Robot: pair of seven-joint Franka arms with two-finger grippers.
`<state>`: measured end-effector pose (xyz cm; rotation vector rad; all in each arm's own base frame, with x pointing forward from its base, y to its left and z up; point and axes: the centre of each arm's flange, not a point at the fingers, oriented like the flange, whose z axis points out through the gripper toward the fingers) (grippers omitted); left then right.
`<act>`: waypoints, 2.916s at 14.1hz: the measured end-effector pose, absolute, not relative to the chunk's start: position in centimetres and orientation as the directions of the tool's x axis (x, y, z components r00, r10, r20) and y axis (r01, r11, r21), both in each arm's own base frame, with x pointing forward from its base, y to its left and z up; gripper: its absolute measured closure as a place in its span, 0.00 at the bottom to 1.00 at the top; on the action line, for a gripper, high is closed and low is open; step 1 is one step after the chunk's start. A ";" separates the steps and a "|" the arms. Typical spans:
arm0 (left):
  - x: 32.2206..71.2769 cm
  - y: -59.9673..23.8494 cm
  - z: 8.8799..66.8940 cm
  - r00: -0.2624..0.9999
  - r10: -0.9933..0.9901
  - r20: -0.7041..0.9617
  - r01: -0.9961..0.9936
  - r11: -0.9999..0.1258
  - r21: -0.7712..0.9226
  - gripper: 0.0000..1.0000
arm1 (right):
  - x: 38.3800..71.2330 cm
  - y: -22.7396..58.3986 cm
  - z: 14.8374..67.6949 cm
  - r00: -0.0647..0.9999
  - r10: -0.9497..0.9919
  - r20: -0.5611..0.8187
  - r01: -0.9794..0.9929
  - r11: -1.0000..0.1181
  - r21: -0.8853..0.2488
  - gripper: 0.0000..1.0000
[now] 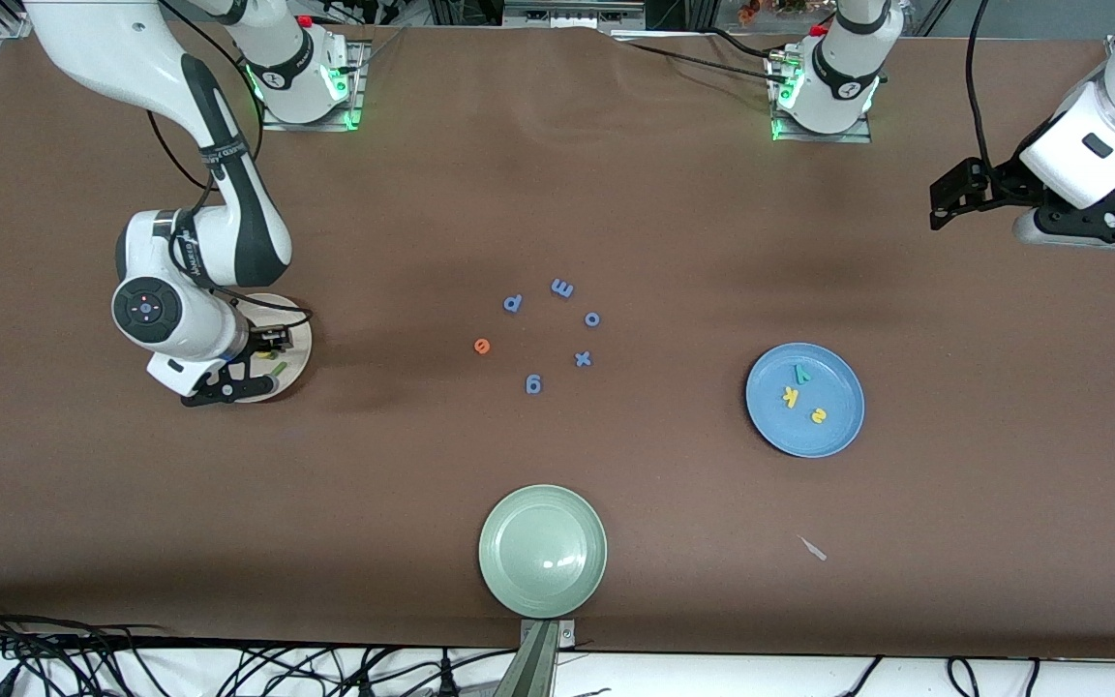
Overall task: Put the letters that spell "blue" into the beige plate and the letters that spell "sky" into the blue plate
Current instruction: 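Carry the yellow n to the cream plate and open the right gripper, then grasp the orange 6 with the right gripper and lift it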
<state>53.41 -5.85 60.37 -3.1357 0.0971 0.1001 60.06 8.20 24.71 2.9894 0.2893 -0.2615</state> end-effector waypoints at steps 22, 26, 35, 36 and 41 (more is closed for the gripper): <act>53.4 -5.8 60.4 0.996 -0.060 -0.066 -0.060 -0.998 -0.001 0.00 | 54.5 38.6 18.3 0.989 -0.136 -0.059 -0.138 -0.990 -0.019 0.00; 53.4 -5.7 60.3 0.996 -0.058 -0.067 -0.058 -0.998 -0.001 0.00 | 54.5 38.6 17.7 0.989 -0.137 -0.061 -0.138 -0.990 -0.018 0.09; 53.4 -5.5 60.3 0.996 -0.056 -0.072 -0.056 -0.998 -0.001 0.00 | 54.6 38.4 17.7 0.988 -0.140 -0.061 -0.142 -0.990 -0.016 0.70; 53.3 -5.5 60.3 0.996 -0.056 -0.075 -0.056 -0.998 -0.001 0.00 | 54.7 38.4 17.8 0.988 -0.142 -0.059 -0.143 -0.990 -0.017 0.72; 53.3 -5.3 60.2 0.995 -0.051 -0.081 -0.051 -0.999 -0.001 0.00 | 57.9 35.1 20.0 0.987 -0.150 -0.058 -0.150 -0.989 -0.004 0.72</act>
